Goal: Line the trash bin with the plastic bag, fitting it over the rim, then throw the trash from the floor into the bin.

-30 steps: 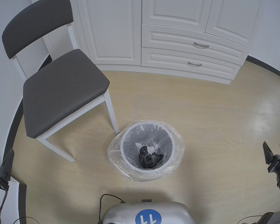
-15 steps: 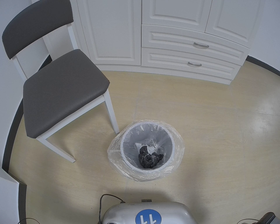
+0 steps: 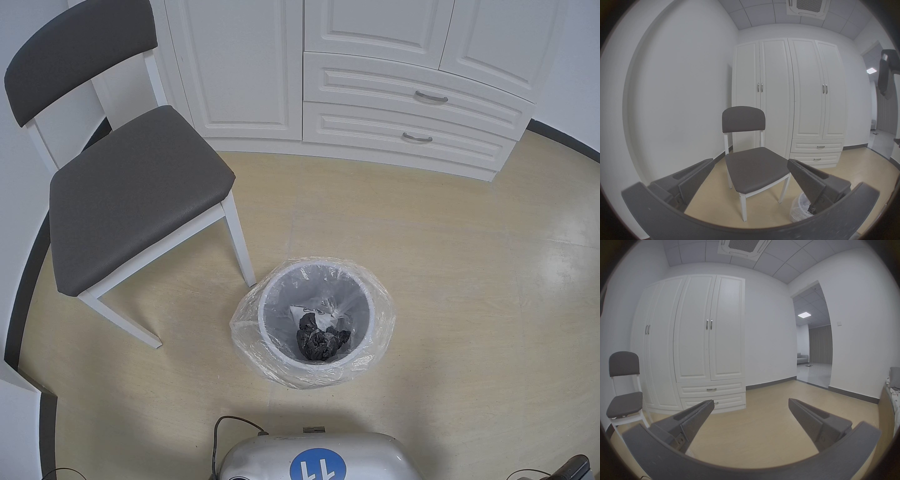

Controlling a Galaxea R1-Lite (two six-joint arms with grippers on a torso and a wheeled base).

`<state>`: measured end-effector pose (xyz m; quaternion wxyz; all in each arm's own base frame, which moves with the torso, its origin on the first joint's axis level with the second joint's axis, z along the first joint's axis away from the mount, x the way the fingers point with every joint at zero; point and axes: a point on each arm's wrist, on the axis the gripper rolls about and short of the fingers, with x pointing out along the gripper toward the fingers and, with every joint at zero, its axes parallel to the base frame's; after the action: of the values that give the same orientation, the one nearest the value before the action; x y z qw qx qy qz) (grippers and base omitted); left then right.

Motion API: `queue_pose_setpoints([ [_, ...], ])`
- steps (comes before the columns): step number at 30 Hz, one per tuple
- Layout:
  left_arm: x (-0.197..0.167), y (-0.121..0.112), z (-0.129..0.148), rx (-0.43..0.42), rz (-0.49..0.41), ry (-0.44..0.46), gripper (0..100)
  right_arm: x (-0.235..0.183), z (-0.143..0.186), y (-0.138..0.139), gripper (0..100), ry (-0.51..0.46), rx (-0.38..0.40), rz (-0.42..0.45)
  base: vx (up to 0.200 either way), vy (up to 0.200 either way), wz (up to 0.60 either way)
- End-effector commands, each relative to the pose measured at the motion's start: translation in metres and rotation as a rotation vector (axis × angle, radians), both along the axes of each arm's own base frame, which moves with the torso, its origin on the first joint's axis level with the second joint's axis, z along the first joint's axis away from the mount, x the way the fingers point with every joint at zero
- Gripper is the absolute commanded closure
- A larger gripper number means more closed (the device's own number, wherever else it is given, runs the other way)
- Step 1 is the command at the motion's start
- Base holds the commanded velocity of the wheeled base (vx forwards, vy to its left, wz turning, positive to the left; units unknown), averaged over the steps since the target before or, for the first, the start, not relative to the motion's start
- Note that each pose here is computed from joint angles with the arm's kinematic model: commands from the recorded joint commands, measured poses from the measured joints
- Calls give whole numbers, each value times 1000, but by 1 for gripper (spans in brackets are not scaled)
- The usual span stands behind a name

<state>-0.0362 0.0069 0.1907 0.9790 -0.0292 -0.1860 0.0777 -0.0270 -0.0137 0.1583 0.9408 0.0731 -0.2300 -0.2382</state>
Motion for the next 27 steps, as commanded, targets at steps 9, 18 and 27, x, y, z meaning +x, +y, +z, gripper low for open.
queue_pose_setpoints([
  [9, -23, -1, -10, 3, 30, -13, 0, -15, -17, 7, 0, -58, -112, 173, 0, 0, 0],
  [18, -29, -3, -20, -11, 42, -14, 0, -9, -31, 13, 0, 7, -209, 406, 0, 0, 0],
  [27, -29, -2, -22, -19, 41, -13, 0, -3, -45, 15, 0, 82, -209, 536, 0, 0, 0],
])
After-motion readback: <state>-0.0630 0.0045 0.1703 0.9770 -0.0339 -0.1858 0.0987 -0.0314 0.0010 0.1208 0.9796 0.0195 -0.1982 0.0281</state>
